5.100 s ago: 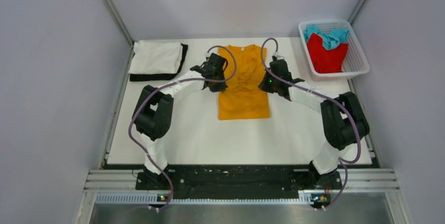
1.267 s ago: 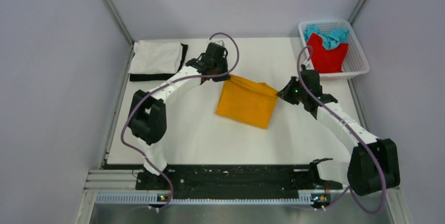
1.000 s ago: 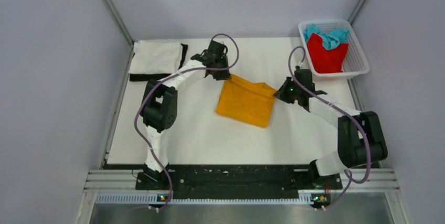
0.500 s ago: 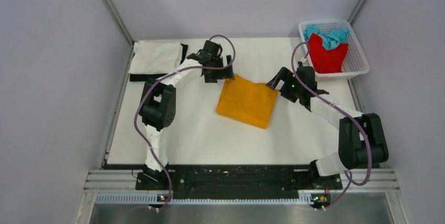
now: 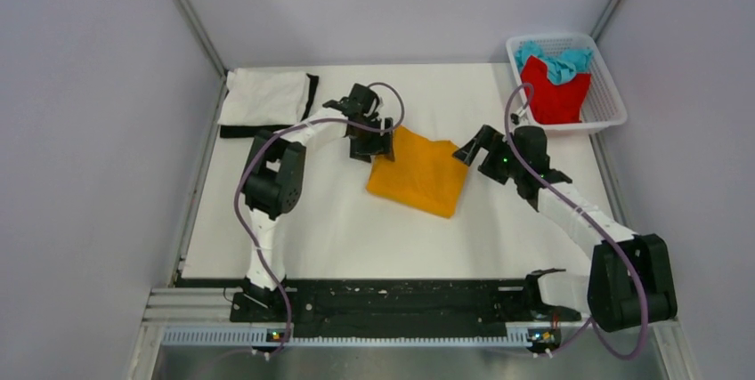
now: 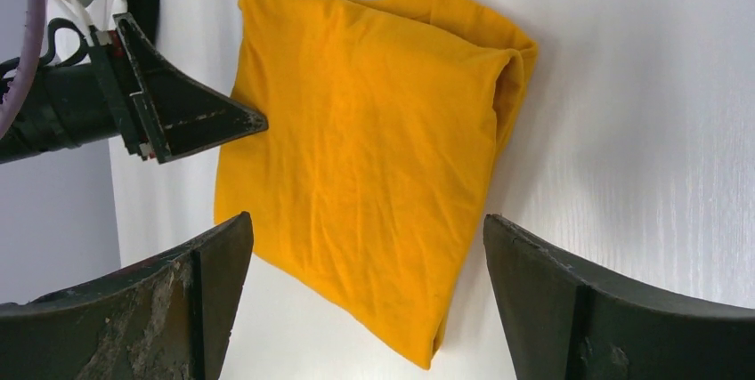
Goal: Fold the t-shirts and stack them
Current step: Put the neatly folded tshirt into the corner of the board with the left arm
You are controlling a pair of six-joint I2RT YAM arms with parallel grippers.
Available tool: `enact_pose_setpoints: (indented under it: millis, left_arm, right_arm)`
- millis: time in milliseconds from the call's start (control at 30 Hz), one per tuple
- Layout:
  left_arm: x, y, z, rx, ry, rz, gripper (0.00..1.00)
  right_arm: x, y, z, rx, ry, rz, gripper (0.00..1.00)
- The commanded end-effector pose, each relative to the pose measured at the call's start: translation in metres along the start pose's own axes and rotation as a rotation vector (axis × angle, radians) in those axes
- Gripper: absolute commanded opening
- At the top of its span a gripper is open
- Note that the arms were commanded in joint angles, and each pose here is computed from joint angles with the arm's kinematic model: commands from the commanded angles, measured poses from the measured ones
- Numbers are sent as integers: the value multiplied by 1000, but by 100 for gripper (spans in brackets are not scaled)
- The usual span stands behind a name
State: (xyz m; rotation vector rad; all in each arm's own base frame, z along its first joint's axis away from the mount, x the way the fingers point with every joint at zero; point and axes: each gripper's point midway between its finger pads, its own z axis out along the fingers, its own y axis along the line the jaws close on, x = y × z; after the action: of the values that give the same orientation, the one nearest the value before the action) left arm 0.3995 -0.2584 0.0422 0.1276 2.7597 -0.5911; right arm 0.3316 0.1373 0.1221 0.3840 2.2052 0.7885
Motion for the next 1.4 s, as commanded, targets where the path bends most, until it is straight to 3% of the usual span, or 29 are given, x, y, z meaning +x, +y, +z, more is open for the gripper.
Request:
enact_pose_setpoints:
  millis: [0, 67, 200, 300, 400, 533, 700, 833, 1167, 1367]
  left_arm:
    - [19, 6, 17, -45, 58, -4, 72]
    - [29, 5, 26, -84, 67, -2, 67]
    - [45, 4, 44, -175, 92, 1, 44]
    - [54, -3, 57, -200, 116, -3, 32]
    - [54, 7, 68, -322, 106, -2, 0]
    - [35, 30, 50, -522, 38, -1, 0]
    - [-40, 51, -27, -788, -241, 100, 0]
    - [-92, 73, -77, -923, -392, 164, 0]
    - [-172, 145, -172, -1194, -518, 281, 0]
    - [-197, 157, -247, -1214, -619, 271, 0]
  right_arm:
    - [-9, 10, -16, -32, -50, -30, 99]
    - [-6, 7, -23, -21, -51, -27, 99]
    - [-8, 1, -38, 17, -99, -46, 99]
    - [-13, -4, -49, 60, -131, -64, 99]
    - [-15, -4, -57, 68, -155, -82, 99]
    - [-19, -14, -65, 124, -185, -105, 99]
    - [-22, -19, -66, 143, -211, -132, 99]
    - [-22, -28, -67, 187, -216, -148, 99]
    - [-21, -43, -64, 245, -224, -160, 99]
    - [-20, -46, -61, 260, -214, -157, 99]
